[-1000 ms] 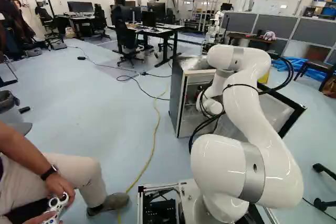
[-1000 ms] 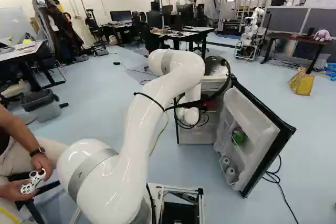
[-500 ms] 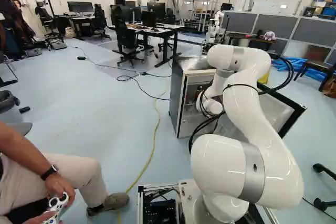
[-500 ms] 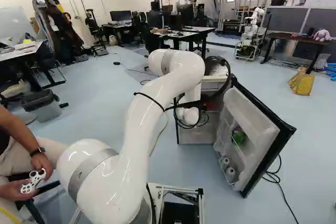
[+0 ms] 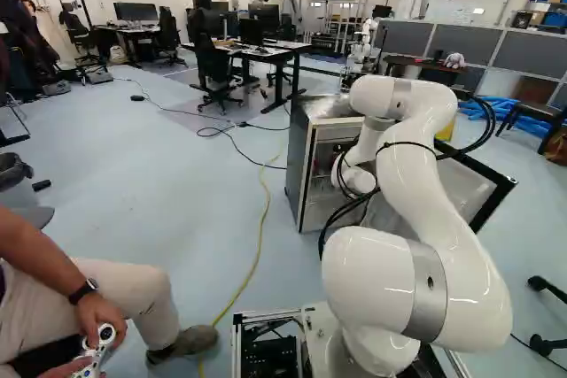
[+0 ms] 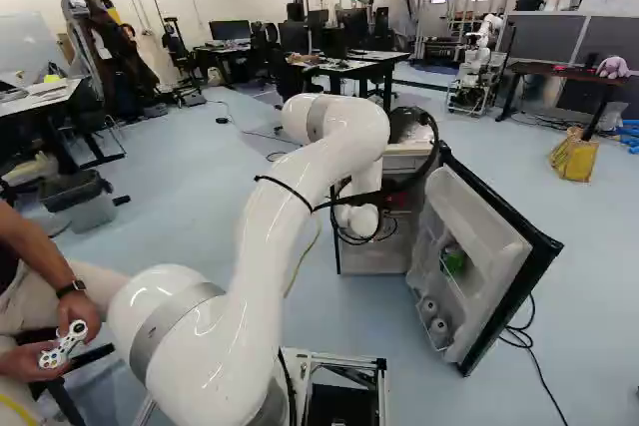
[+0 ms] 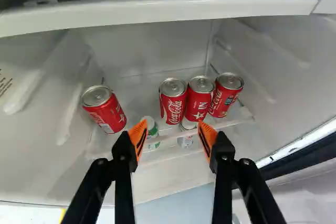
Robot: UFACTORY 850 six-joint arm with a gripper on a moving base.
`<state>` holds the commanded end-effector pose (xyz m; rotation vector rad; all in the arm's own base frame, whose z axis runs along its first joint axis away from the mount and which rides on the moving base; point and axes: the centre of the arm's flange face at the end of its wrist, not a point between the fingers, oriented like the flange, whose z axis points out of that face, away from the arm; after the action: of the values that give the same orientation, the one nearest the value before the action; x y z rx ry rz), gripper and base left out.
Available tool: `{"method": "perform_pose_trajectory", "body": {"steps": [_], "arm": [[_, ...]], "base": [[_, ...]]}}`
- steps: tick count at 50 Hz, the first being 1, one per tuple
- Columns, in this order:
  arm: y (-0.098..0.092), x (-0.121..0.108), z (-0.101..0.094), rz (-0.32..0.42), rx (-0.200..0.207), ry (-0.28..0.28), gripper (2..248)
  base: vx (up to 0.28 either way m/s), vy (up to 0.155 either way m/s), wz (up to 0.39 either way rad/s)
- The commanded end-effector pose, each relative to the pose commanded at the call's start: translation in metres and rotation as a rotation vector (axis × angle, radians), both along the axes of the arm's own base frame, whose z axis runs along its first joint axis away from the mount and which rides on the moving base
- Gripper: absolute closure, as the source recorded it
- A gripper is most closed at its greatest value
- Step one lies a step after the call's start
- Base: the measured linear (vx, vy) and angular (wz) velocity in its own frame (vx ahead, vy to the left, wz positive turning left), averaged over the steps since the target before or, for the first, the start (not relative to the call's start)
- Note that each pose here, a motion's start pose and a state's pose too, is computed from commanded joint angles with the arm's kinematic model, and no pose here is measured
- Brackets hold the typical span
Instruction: Grab a drink from the fridge
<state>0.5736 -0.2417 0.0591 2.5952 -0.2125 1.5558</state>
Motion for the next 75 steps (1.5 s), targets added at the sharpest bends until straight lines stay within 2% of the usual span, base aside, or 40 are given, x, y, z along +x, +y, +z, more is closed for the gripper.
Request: {"method": "perform_pose_trajectory", "body": {"steps": [75], "arm": [[0.002, 0.042, -0.011, 0.029, -0.025, -0.056, 99]], "base": [[0.0, 0.0, 0.0]]}}
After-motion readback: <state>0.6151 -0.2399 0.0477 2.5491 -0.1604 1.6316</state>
